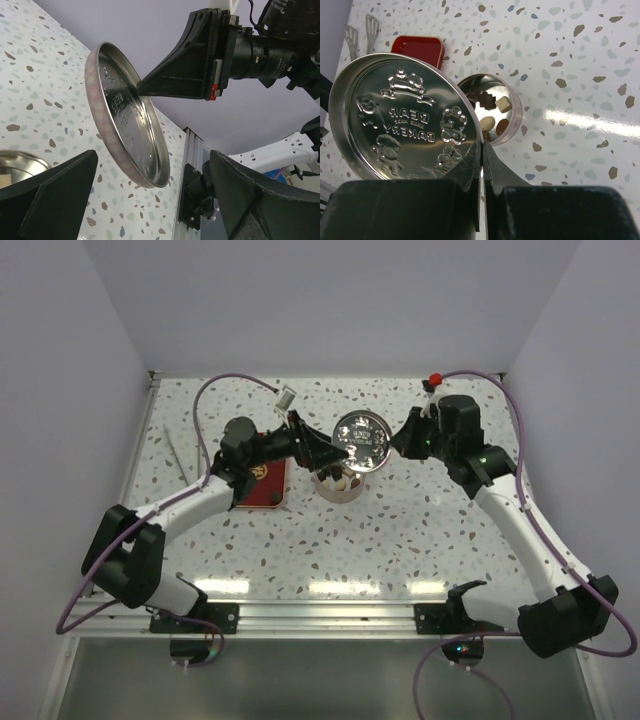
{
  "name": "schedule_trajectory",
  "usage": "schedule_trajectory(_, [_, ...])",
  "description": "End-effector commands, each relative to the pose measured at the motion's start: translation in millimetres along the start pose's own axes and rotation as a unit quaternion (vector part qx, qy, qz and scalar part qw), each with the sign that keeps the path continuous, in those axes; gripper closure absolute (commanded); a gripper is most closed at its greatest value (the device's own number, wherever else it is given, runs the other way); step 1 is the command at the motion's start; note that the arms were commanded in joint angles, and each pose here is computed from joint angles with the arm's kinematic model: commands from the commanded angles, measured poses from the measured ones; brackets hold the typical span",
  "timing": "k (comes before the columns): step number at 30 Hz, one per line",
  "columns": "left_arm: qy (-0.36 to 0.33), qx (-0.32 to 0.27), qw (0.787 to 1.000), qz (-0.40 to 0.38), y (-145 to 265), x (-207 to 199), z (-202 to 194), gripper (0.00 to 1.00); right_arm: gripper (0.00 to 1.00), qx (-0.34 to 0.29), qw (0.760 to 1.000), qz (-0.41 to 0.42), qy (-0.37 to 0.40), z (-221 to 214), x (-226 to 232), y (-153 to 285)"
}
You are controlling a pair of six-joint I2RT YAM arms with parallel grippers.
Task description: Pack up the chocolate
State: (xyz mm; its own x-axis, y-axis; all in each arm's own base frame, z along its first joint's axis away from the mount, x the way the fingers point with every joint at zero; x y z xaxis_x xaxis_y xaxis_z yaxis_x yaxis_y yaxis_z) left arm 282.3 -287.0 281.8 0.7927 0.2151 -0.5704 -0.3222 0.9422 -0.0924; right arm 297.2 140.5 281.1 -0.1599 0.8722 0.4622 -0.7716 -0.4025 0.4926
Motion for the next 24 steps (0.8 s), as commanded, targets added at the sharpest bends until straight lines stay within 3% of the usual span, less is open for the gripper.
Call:
schedule_trajectory(1, [-0.023, -0.025, 0.999, -0.029, -12, -15, 16, 0.0, 1.0, -0.03, 0.999, 0.034, 0.001, 15, 16, 8])
schedule_trajectory(10, [-0.02, -0.019, 1.0, 0.014, -28, -5, 11, 0.02, 1.0, -0.029, 0.998, 0.048, 0.005, 11, 22, 10])
schedule_trajectory(17, [-0.022, 0.006, 0.999, 0.045, -38, 4, 5, 0.42, 1.0, -0.027, 0.998, 0.049, 0.01, 8, 23, 8])
schedule_trajectory(22, [-0.019, 0.008, 0.998, 0.058, -38, 10, 2, 0.62, 1.0, -0.025, 0.998, 0.049, 0.017, 6, 22, 7])
schedule_trajectory(24, [-0.018, 0.01, 0.998, 0.059, -39, 11, 2, 0.63, 1.0, -0.028, 0.998, 0.048, 0.02, 7, 22, 9])
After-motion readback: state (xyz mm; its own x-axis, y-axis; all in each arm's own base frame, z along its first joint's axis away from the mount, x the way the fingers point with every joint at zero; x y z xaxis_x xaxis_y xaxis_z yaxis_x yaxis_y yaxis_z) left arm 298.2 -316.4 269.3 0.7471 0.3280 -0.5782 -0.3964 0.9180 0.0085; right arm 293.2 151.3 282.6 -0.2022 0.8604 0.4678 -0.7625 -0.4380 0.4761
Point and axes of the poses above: each gripper's point midway between its finger pads, its own y axis back along the fingers, its own x axis along the line the jaws close on, z = x × y, the point moved 4 cm from there along y, back along the fingers, and after that the axes turned 5 degrees about -y, right-handed, at the moved point
